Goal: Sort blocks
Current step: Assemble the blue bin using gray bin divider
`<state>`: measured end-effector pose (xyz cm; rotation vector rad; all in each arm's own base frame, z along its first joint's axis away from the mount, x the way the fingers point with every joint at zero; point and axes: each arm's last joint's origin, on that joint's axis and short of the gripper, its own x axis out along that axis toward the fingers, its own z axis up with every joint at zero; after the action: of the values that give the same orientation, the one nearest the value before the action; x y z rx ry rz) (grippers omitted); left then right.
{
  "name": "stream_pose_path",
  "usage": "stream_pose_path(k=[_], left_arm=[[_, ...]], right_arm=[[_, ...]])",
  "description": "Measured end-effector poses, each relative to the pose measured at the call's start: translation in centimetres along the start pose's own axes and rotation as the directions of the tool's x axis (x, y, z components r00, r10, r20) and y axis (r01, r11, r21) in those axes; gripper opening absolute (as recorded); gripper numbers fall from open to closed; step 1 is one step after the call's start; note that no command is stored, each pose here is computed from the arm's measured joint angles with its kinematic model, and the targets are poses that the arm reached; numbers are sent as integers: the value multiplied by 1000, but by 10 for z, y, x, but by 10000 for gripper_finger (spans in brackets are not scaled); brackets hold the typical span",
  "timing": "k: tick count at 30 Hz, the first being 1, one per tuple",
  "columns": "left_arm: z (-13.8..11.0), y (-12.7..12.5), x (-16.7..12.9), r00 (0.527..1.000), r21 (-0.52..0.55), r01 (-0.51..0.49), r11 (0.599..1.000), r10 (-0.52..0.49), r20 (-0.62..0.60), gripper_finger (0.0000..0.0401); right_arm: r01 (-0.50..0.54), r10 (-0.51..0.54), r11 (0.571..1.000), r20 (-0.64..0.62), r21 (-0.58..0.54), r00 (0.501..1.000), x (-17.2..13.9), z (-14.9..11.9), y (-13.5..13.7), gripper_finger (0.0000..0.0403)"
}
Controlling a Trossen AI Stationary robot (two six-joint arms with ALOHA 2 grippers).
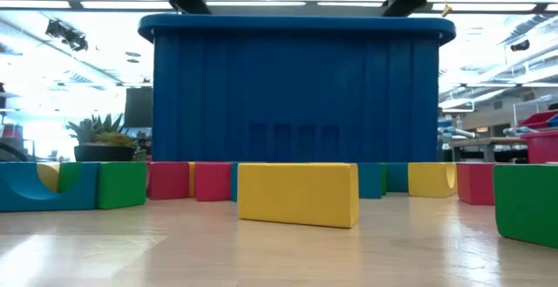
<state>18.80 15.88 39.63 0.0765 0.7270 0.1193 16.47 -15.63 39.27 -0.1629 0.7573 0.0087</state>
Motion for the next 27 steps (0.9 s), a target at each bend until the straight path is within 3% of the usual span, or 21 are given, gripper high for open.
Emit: stream_pose_path(k=[16, 27], left_arm=[[4, 3, 46, 992, -15, 117, 993, -118, -53, 12], [2, 5, 57, 987, -42, 124, 991, -128, -95, 12]], right_arm=[[77, -75, 997, -80, 23, 994, 2, -6, -2, 0], [88, -79, 993, -122, 74, 989, 4, -8, -2, 0]])
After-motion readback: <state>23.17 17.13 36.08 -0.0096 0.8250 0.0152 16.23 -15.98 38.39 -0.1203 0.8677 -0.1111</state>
